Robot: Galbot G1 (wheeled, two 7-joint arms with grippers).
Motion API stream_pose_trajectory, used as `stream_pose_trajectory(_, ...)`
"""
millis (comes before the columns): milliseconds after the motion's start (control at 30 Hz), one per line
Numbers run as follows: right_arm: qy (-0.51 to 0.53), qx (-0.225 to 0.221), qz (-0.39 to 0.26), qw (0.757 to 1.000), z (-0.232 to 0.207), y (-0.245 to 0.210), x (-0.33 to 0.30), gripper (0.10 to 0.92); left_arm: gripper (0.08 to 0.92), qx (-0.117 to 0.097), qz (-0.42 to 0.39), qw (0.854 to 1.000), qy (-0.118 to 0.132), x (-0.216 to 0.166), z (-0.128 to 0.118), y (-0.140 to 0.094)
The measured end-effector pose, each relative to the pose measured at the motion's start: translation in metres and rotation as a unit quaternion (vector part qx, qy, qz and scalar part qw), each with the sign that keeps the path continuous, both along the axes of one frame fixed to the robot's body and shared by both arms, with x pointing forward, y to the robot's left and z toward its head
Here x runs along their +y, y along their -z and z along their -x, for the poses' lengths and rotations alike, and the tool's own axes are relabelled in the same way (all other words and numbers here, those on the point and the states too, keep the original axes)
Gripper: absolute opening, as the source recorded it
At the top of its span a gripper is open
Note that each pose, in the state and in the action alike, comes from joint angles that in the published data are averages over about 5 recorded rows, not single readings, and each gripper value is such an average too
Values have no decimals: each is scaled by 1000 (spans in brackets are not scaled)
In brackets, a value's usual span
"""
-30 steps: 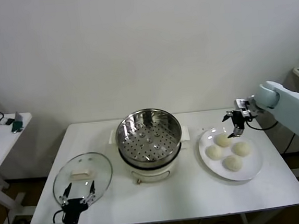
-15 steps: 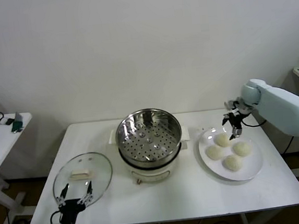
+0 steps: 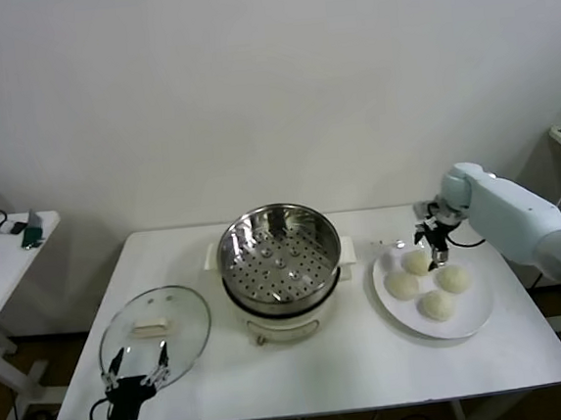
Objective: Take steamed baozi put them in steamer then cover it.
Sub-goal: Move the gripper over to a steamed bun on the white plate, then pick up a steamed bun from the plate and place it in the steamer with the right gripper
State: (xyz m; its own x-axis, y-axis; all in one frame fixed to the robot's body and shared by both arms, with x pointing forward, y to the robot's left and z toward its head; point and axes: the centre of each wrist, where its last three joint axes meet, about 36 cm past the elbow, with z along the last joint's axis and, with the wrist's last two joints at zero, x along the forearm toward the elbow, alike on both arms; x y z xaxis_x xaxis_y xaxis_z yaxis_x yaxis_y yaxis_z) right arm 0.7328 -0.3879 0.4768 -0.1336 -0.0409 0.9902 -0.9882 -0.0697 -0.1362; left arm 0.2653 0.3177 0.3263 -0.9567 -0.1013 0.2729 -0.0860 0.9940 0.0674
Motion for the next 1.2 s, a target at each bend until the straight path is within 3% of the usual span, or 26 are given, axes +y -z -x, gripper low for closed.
stream_pose_trajectory(133, 1, 0, 1, 1000, -1, 5, 1, 819, 823, 0, 0, 1000, -1, 0, 0, 1)
stream_pose_trajectory(500, 5, -2, 2, 1000, -4, 12, 1, 693, 823, 1, -3, 1000, 1, 1, 0, 3)
stream_pose_trajectory(800, -2, -3, -1, 1000, -6, 7, 2, 652, 823, 2, -4, 1000, 2, 1, -1, 4)
stream_pose_trajectory(1000, -23, -13, -7, 1000, -12, -26, 5, 634, 823, -1, -5, 1000, 1, 0, -1, 2)
stream_pose_trajectory(1200, -94, -41, -11, 995, -20, -98, 31, 636, 823, -3, -7, 1000, 2, -1, -2, 0)
